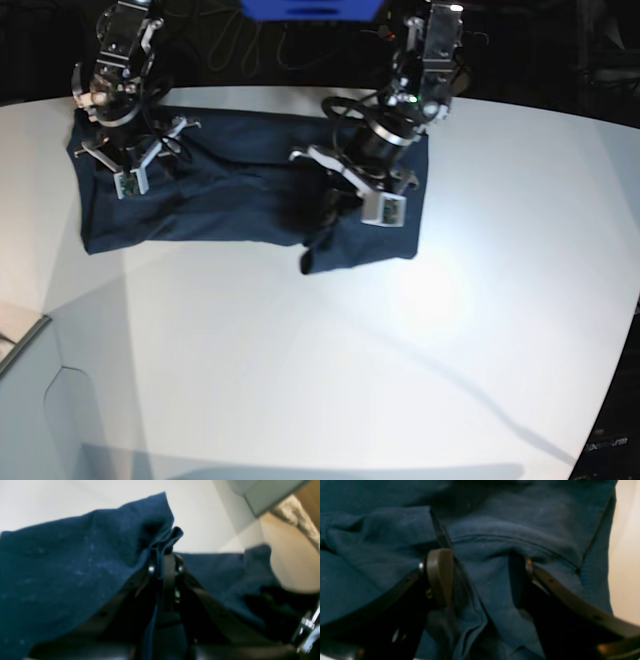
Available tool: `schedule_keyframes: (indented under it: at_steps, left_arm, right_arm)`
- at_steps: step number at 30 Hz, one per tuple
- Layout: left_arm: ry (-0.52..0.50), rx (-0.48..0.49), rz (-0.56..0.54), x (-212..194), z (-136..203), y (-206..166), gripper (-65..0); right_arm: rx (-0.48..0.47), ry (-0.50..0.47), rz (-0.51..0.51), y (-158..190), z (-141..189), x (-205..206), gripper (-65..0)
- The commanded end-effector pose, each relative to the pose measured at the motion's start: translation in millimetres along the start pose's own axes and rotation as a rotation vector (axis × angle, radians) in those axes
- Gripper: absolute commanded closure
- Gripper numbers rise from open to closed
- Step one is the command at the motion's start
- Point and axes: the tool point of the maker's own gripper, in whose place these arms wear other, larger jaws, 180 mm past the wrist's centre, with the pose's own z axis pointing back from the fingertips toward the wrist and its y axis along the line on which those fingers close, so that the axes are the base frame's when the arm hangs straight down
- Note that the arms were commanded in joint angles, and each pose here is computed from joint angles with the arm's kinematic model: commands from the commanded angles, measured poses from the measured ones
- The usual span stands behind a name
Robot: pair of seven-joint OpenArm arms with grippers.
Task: Layout the t-shirt on the table in an organized manner, then fold the t-shirt properly
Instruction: 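Fold the strip end with the left gripper toward the right gripper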
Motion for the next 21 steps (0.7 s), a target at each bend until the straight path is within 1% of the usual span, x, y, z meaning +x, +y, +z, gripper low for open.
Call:
schedule_keyframes:
  at_steps: [1,6,9,12,17,20,21]
  left_arm:
    - [-0.039,-0.045,0.01,9.7,-6.1,-14.7,-0.1]
    - [0.023,-0.117,0.002,-9.0,-23.7,-36.5,-0.1]
    - [0.054,-0.144,0.0,-19.8,-26.8,-46.1,-0.1]
    - [0.054,-0.163,-0.01,-18.4,-29.8,-52.2,-0.1]
    - [0.07,-0.22,-0.033,-23.3,-31.0,-74.2,-0.1]
    - [0.063,-0.253,-0.058,-16.8,-37.1,-84.4,-0.1]
    - [0.077,-0.263,-0.059,-21.9,-37.6,-87.5,-0.1]
  right_arm:
    - [-0.012,-0.036,0.005,-5.1,1.5,9.9,-35.3]
    - [-0.011,-0.035,0.005,-5.0,1.7,9.2,-35.3]
    - [-0.011,-0.035,0.005,-5.0,1.7,9.2,-35.3]
    - [-0.012,-0.036,0.007,-5.7,1.5,9.9,-35.3]
    - [-0.013,-0.039,0.007,-6.0,1.0,11.4,-35.3]
    - [-0.013,-0.039,0.007,-6.0,1.0,11.4,-35.3]
    - [-0.013,-0.039,0.007,-6.0,1.0,11.4,-35.3]
